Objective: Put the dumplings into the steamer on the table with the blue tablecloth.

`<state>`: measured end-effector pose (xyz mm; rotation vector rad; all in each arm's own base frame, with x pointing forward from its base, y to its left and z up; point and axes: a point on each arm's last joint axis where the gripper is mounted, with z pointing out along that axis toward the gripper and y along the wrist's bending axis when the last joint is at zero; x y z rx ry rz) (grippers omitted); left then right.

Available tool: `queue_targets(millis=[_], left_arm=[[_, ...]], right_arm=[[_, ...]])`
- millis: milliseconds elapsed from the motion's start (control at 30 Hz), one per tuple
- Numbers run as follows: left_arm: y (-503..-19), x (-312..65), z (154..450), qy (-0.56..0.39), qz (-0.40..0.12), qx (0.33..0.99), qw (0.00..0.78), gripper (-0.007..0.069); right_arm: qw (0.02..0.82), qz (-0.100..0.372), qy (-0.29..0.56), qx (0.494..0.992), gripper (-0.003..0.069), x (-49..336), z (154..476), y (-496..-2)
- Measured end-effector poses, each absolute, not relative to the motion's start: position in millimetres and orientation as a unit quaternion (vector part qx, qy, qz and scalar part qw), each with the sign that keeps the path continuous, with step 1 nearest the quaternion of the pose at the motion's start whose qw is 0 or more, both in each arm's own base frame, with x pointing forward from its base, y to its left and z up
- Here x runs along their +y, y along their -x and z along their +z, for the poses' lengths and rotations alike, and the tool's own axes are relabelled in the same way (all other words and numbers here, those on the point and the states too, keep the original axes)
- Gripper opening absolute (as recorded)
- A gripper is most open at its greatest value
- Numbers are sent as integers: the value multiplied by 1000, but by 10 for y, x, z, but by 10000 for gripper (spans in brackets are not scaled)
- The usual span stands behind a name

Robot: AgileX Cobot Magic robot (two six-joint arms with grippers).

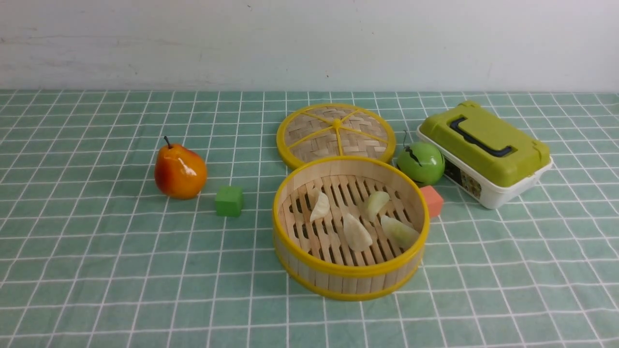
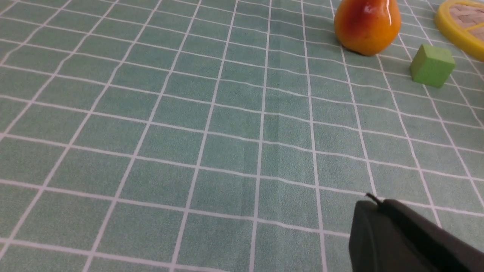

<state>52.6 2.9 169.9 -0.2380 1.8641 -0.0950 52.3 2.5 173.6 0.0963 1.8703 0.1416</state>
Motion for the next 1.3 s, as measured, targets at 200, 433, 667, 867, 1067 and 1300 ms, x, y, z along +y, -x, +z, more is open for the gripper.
queue_targets(millis=[200,433,667,867,1067,1300], left_arm=[[-525,29,1696,102,-41,802,588,-14],[-524,28,1693,102,-41,803,586,-12],[-523,28,1691,102,-41,803,585,-11],[-523,28,1691,103,-41,803,585,-8],[-523,28,1691,103,-41,803,585,-8],[-523,28,1691,103,-41,803,585,-4]], right_arm=[[591,61,-41,804,94,25,1736,-523],[591,61,-41,804,96,25,1736,-523],[591,61,-41,804,105,25,1736,-523],[591,61,-41,804,114,25,1736,-523],[591,61,-41,804,114,25,1736,-523],[591,61,-41,804,118,25,1736,-523]])
